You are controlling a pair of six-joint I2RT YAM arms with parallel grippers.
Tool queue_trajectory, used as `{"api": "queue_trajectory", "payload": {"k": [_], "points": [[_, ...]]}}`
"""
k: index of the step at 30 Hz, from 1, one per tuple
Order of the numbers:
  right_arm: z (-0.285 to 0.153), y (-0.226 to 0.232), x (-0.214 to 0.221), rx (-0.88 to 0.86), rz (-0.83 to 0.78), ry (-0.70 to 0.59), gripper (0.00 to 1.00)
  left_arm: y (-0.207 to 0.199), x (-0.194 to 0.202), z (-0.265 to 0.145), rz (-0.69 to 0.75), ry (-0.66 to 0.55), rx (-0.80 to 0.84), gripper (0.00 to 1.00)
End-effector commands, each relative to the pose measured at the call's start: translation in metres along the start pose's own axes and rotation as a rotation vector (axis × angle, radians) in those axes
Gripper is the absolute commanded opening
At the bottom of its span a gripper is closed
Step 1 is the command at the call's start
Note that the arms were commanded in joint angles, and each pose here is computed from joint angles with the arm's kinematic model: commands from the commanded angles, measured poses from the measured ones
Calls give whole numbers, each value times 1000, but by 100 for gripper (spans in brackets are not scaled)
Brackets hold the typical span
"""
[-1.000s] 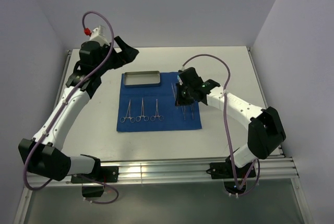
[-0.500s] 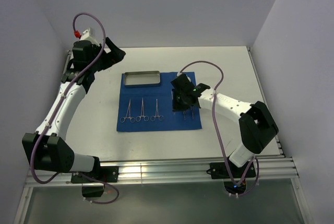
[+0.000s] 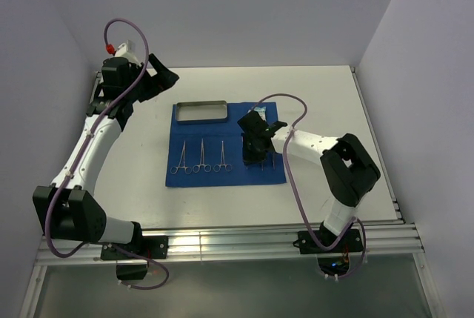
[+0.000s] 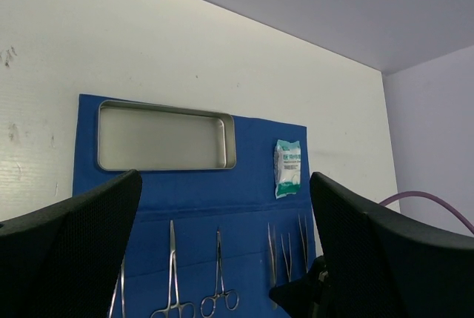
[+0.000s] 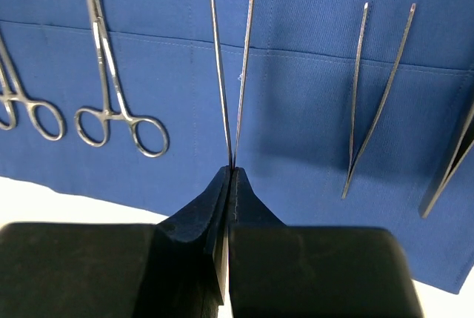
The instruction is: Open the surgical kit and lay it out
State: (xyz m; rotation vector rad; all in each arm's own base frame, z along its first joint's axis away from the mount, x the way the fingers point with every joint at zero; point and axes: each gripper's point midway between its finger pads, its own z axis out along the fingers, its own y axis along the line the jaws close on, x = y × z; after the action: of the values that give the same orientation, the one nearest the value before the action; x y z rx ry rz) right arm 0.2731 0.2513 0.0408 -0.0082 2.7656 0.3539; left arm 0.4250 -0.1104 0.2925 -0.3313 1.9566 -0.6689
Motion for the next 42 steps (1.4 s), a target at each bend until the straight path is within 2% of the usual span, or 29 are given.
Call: {"api": "queue_trajectory", "payload": {"k": [1, 35, 42], "points": [[4, 10, -10, -14, 11, -26, 0, -7, -6, 0, -4, -7, 33, 99], [18, -7, -17, 45, 50, 4, 0, -2, 1, 5, -15, 26, 26, 99], [22, -9, -13, 57, 54, 25, 16, -1, 1, 6, -15, 27, 23, 99]]}}
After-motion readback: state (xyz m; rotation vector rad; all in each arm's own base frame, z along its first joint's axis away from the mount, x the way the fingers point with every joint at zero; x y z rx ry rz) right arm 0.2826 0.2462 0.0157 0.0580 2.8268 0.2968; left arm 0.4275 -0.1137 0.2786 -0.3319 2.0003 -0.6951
